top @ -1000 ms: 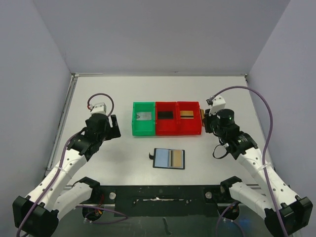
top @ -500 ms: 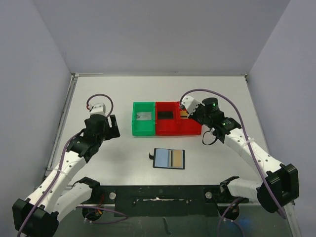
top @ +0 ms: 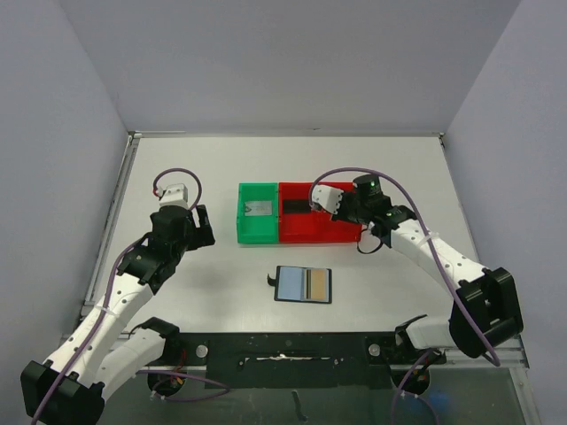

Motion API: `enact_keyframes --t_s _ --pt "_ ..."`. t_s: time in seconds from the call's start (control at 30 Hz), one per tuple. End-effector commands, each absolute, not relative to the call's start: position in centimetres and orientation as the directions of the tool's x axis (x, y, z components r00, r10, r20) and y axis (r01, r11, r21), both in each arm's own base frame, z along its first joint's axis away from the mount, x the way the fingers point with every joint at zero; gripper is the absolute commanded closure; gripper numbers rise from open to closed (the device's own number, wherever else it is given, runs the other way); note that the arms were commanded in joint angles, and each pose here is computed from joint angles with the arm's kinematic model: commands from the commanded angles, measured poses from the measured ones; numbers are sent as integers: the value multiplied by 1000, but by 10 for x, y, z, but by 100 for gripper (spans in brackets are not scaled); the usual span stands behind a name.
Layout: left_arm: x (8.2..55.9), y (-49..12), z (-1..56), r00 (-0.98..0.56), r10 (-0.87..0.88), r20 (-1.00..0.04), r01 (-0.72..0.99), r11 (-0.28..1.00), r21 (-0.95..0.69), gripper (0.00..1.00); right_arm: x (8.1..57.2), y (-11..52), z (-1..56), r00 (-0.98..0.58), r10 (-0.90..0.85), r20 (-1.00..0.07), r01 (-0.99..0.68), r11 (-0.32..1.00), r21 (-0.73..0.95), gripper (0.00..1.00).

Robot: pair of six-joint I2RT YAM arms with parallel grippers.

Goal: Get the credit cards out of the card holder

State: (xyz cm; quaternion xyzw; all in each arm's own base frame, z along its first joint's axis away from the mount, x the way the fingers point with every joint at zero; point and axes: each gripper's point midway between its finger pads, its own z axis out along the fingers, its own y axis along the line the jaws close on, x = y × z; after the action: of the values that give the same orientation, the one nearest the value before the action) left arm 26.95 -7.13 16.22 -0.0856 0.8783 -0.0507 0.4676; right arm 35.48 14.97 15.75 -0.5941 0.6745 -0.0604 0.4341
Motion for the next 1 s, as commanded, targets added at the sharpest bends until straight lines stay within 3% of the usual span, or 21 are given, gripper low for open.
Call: enact_keyframes --t_s 0.0,0.67,0.97 --pt "279 -69 180 -481 -207 -852 -101 978 -180 23 378 149 163 130 -873 -471 -720 244 -650 100" --pt "279 -72 181 -476 -207 -854 -81 978 -192 23 448 156 116 104 -918 -383 -720 196 -666 100" --pt "280 -72 178 -489 -200 -849 -80 980 -185 23 440 162 85 100 -910 -403 -779 180 -600 89"
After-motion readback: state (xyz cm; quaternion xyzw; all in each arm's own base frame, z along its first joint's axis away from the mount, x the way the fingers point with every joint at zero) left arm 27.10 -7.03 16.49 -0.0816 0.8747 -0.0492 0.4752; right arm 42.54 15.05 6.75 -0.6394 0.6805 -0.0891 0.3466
